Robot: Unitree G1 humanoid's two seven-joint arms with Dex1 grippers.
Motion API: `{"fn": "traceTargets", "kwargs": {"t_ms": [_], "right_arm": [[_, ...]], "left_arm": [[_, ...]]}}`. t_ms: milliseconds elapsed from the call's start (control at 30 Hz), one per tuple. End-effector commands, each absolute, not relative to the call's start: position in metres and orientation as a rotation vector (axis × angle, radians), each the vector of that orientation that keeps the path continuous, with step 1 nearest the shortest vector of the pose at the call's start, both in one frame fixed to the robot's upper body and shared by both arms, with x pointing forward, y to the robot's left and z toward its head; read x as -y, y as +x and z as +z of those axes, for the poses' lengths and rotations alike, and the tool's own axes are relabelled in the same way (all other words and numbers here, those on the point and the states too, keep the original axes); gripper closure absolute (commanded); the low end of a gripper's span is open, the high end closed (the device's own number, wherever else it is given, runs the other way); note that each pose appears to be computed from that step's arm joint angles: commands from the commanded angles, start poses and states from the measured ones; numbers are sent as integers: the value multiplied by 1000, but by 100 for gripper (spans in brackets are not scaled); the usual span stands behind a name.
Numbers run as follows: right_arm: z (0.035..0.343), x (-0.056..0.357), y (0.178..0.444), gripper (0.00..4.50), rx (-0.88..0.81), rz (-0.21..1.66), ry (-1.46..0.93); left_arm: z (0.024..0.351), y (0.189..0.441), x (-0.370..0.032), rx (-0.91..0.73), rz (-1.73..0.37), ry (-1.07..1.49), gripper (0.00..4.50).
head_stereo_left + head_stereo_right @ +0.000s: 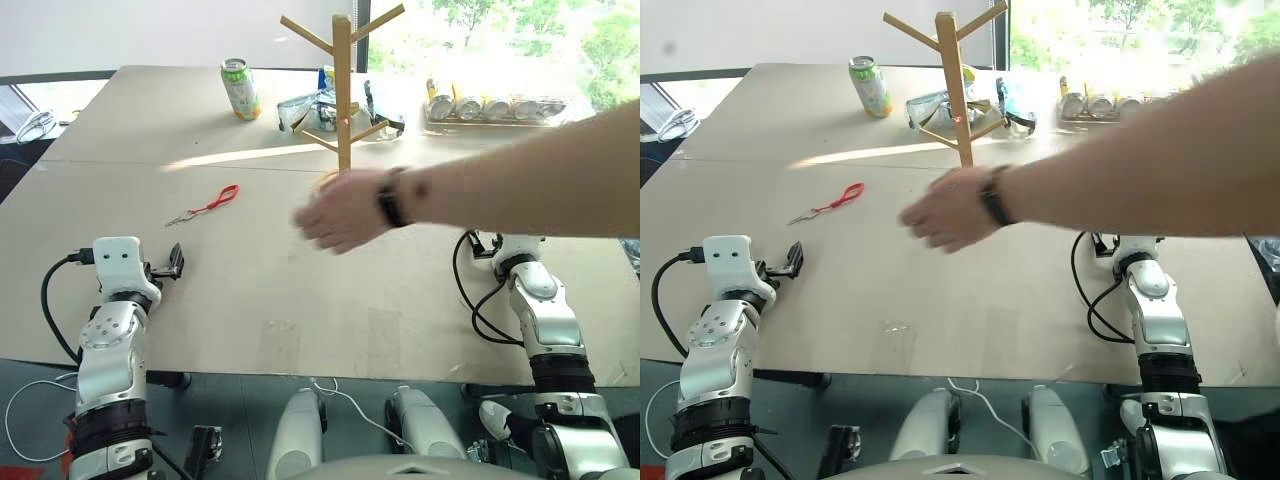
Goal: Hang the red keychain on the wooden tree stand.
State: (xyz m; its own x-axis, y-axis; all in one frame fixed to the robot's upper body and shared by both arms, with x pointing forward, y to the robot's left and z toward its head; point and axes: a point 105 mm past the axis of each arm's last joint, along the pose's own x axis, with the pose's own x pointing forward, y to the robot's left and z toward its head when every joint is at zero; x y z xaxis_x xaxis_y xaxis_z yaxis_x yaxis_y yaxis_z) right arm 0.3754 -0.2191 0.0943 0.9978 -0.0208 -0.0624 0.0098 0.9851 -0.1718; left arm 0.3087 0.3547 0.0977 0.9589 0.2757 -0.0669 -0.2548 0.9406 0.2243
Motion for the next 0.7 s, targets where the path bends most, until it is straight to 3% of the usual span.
{"fn": "traceTargets", "kwargs": {"t_ms": [33, 367, 533, 700], "right_arm": [[105, 224, 375, 5, -32, -27, -186], [131, 185, 381, 5, 0, 214, -203], [148, 142, 373, 5, 13, 486, -163], [172, 82, 346, 5, 13, 889, -135]], "left_arm": [[102, 305, -359, -98, 260, 202, 0], [150, 314, -355, -102, -21, 249, 0], [164, 325, -358, -138, -125, 289, 0], [169, 343, -356, -210, -275, 307, 0]]}}
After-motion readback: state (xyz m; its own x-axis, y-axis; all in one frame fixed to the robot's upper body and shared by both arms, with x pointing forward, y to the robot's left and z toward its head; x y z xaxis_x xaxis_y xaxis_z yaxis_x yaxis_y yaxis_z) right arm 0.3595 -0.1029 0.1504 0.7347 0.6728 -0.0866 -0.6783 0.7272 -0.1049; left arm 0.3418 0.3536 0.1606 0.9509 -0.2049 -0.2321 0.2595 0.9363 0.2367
